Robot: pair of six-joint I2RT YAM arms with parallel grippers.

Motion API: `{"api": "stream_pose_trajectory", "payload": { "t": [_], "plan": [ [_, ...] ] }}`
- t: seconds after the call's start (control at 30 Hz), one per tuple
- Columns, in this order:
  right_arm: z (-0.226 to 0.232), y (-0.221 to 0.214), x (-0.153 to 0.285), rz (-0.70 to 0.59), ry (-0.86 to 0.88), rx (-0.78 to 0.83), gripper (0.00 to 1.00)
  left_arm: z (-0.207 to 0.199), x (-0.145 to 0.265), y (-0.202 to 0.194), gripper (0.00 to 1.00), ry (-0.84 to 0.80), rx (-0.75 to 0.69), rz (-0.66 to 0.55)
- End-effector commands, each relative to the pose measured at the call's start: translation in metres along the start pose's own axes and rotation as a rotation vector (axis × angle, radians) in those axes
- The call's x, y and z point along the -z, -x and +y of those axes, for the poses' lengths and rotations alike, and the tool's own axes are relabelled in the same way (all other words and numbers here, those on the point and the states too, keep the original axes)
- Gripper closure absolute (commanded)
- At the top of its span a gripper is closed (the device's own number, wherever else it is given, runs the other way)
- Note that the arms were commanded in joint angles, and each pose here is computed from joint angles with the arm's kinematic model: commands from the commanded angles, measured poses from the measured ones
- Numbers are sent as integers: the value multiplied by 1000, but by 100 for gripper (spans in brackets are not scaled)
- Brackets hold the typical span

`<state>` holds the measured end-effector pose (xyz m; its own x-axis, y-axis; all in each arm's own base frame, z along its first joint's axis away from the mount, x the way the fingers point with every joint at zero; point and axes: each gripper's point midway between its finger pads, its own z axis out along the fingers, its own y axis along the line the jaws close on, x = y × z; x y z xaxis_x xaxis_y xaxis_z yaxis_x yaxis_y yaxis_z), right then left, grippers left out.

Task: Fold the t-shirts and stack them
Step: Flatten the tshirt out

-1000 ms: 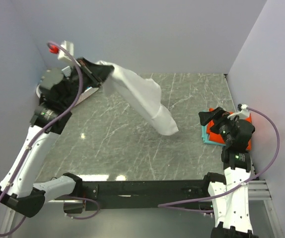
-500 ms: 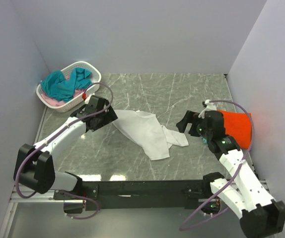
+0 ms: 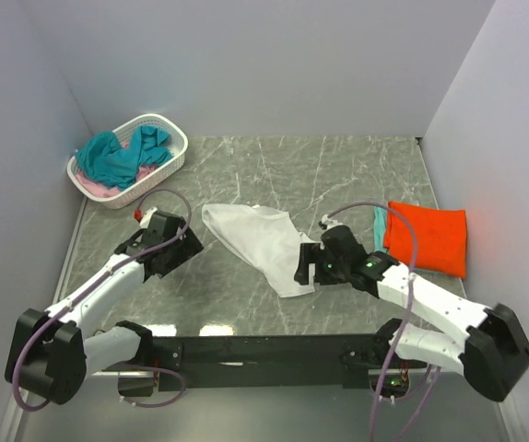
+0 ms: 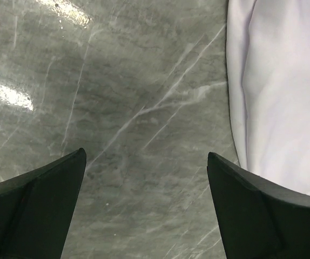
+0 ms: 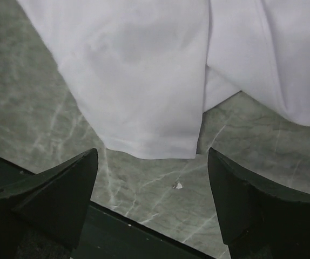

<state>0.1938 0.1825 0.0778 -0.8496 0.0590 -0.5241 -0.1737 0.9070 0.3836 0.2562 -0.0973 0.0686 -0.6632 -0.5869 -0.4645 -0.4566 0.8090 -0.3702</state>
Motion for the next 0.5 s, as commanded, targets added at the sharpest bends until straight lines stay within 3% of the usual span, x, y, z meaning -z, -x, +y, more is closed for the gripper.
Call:
{"api": "stream_pose_trajectory", "payload": {
  "t": [0.0,0.3,0.47],
  "plan": [
    [1,0,-12,-7,-64,-12,13,-15,9,9,1,-81,37,-42],
    [-11,-31,-33,86,-151,-6,24,-9,16,11,1,-87,42,-73],
    [-15,-30,-43,75,-179,5,27,-8,16,11,1,-90,43,-75]
  ]
}}
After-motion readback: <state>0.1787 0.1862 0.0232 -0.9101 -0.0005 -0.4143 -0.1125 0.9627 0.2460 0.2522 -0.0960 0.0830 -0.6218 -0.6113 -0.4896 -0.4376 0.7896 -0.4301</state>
